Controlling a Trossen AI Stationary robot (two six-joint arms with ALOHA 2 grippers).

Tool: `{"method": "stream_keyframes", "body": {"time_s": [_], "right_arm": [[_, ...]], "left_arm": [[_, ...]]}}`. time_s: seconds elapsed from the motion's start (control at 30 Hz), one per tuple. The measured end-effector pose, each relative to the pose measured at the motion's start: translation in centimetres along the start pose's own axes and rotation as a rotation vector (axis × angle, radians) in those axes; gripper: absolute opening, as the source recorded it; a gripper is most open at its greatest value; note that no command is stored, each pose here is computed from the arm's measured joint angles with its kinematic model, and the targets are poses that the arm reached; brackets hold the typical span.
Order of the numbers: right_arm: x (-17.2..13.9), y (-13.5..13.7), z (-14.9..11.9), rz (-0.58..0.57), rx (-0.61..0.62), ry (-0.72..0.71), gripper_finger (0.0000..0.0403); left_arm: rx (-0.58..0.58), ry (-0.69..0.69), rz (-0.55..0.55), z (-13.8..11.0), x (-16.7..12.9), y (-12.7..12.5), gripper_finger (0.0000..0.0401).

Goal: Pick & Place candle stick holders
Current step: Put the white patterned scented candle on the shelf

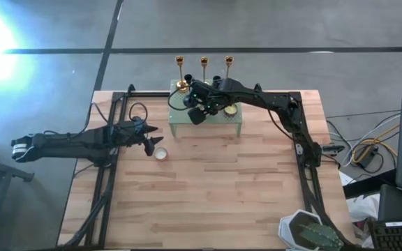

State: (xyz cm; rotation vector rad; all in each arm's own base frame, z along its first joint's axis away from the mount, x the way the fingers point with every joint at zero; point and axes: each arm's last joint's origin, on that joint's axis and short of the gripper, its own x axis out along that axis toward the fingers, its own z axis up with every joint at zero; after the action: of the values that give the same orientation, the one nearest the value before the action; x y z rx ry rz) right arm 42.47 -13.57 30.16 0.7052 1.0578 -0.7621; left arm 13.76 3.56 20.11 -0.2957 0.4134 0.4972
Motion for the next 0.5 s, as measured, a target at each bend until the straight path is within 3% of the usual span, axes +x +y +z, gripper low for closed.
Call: {"method": "stream_keyframes", "body": {"time_s": [0.5], "right_arm": [[0.55,-0.02,-0.11,-0.006,-0.004,0.004,0.0285]], "left_arm": [[0.001,0.005,0.001,-0.04,0.00,0.01,0.0268]]}}
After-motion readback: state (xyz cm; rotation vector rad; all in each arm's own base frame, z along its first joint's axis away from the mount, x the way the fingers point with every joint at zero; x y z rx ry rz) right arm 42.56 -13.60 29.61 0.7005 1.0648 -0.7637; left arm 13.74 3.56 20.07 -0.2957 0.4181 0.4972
